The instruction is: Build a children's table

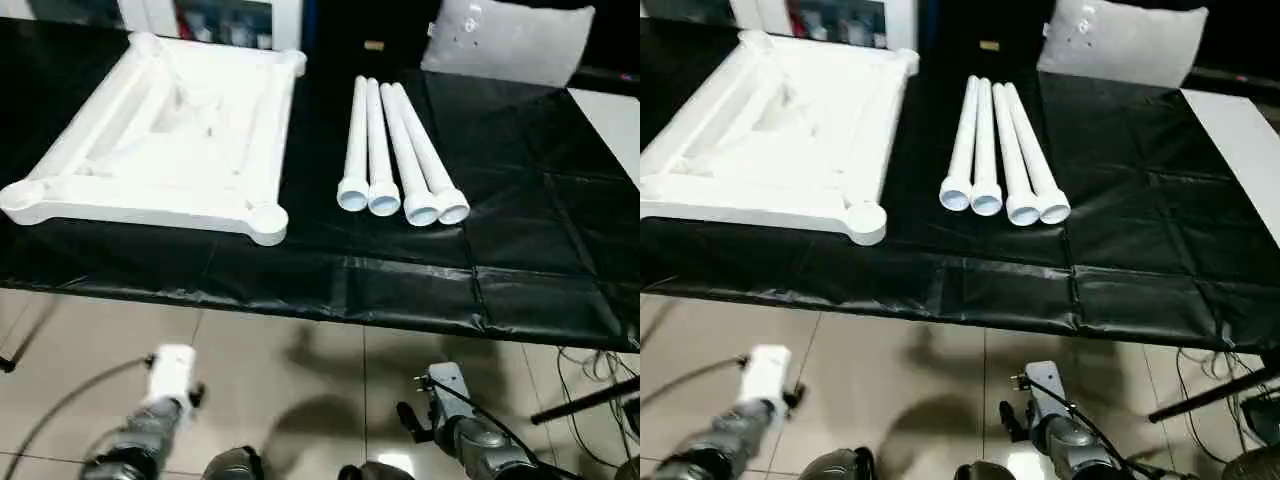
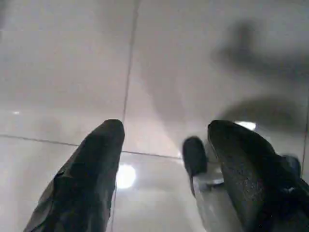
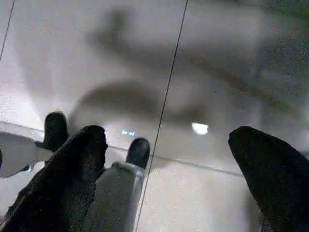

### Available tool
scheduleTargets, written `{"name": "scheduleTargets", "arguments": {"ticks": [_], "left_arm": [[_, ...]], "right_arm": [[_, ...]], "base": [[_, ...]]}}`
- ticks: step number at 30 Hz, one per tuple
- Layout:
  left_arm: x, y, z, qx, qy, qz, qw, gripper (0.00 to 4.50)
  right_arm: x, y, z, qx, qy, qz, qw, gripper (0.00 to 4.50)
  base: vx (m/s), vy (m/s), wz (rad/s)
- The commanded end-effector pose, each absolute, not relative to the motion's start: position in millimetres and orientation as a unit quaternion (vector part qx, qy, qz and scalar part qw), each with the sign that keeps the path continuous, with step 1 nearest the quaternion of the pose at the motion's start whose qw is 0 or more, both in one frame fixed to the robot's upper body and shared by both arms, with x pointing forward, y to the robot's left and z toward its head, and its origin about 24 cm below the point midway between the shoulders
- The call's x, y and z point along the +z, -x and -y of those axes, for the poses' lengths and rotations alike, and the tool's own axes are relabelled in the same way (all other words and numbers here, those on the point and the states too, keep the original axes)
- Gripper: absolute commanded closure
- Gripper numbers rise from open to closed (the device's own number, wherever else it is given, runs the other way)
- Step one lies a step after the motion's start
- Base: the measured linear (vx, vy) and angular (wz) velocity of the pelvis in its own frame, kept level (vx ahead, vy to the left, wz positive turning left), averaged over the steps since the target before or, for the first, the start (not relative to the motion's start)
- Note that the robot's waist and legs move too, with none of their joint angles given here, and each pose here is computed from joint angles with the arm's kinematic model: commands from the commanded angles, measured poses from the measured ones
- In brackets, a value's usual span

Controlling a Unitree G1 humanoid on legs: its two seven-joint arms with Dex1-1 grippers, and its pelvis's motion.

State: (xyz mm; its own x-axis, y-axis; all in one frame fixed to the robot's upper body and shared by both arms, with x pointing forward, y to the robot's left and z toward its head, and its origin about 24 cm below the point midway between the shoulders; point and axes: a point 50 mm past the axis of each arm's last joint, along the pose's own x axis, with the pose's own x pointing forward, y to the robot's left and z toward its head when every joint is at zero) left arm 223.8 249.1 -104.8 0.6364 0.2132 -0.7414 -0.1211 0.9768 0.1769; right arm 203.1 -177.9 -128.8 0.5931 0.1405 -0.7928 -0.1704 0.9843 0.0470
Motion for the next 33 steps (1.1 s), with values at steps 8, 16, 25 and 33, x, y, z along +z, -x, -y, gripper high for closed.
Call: {"name": "scheduleTargets", "arguments": {"ticks": [8,16,25,33], "left_arm": [[-105,-229,-228,-0.076,-0.078,-0.429,0.897,1.12],[-106,-223,-223,-0.101,-0.109,-0.390,0.909,1.12],[-78,-206,-220,-0.092,-0.038,-0.249,0.964,1.12],[-25,-172,-205,-0.133,-0.004,-0.154,0.979,1.12]], "right_arm": [[-134,-192.8,178.6,0.082,0.016,-0.448,0.890,0.00],[-133,-192.1,167.7,0.105,0.009,-0.429,0.897,0.00],[-99,-205.8,169.5,0.173,-0.039,-0.264,0.948,0.00],[-47,-196.4,180.0,0.216,-0.023,-0.160,0.963,0.00]], "base": [[-0.052,0.010,0.00],[-0.037,0.040,-0.14],[0.021,-0.005,-0.01],[0.061,-0.010,-0.03]]}}
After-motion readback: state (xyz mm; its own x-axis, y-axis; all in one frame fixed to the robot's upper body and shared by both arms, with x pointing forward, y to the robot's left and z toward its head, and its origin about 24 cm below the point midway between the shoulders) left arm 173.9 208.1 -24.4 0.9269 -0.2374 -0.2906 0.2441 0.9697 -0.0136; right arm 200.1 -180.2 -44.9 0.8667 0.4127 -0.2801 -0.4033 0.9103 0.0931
